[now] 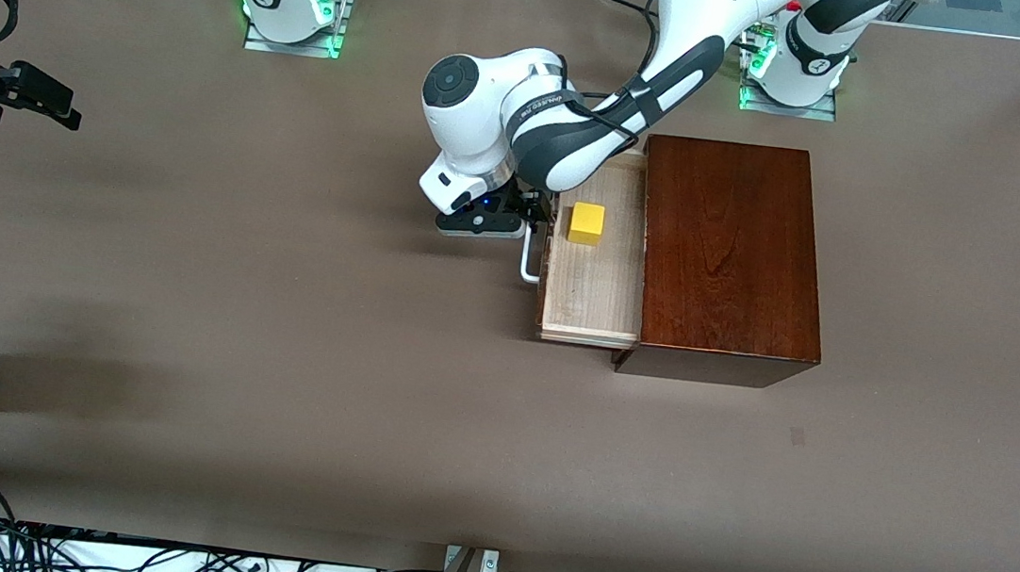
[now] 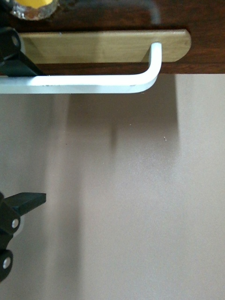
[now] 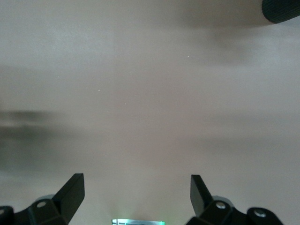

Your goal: Open drawer, take yellow block, close drawer

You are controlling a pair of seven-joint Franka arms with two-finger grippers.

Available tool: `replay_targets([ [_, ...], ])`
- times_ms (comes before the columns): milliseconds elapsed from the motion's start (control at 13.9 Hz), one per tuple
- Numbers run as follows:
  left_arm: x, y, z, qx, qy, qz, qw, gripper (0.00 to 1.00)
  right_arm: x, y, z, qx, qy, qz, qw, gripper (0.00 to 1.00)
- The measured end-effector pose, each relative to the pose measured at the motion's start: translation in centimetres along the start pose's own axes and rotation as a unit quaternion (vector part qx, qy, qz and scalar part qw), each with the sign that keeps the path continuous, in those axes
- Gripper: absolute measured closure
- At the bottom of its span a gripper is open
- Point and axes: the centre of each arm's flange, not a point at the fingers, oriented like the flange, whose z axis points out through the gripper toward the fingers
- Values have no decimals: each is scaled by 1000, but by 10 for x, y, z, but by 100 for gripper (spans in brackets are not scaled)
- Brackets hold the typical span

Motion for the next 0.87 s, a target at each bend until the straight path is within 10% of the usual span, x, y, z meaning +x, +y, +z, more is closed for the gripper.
replay_targets([
  [866, -6, 4, -47, -11, 4, -14, 1000, 0, 0, 0, 0, 0, -1, 0, 1000, 0],
])
